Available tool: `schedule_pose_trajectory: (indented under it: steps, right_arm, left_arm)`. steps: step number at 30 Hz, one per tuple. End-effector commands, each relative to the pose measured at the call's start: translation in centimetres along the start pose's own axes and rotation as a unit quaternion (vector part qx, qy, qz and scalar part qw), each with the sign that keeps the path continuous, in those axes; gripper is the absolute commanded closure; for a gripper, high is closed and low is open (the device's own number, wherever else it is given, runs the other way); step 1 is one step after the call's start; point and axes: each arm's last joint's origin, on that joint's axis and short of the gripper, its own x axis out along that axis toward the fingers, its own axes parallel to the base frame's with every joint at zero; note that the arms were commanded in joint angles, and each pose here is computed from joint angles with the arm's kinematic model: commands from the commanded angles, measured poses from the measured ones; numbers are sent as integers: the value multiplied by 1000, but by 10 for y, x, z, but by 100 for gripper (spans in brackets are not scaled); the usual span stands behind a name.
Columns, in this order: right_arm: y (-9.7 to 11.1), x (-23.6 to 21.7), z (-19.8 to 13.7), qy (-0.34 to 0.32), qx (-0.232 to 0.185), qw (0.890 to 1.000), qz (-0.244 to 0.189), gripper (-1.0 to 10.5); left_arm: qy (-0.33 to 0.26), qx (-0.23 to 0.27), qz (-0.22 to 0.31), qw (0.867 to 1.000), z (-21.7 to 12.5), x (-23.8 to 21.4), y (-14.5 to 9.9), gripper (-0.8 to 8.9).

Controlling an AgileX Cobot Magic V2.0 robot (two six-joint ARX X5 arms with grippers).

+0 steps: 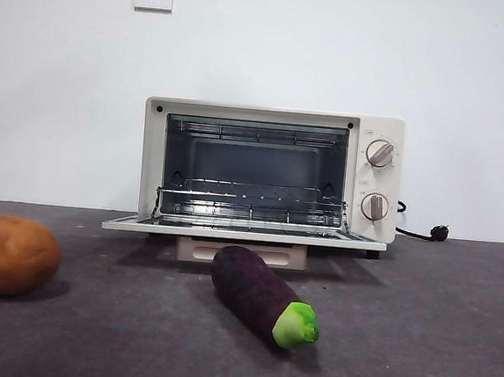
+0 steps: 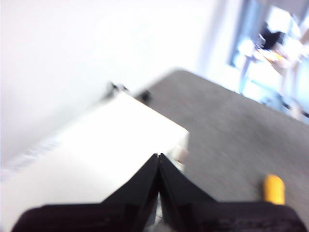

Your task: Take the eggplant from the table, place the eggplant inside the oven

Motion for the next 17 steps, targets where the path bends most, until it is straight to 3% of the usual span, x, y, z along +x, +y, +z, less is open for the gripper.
schedule_pose_trajectory:
  steps: [1,10,17]
  right_arm:
    - [-1,1,1,0,-3,1000,1,350]
    - [-3,13,2,23,2,1000,17,350]
    - [-3,27,-2,66,7,997,27,352]
  left_arm:
    - [-29,4,40,999,10,-38,-2,819]
    - [-80,23,114,990,18,-137,-19,819]
    - [-99,38,174,979,16,-181,-35,819]
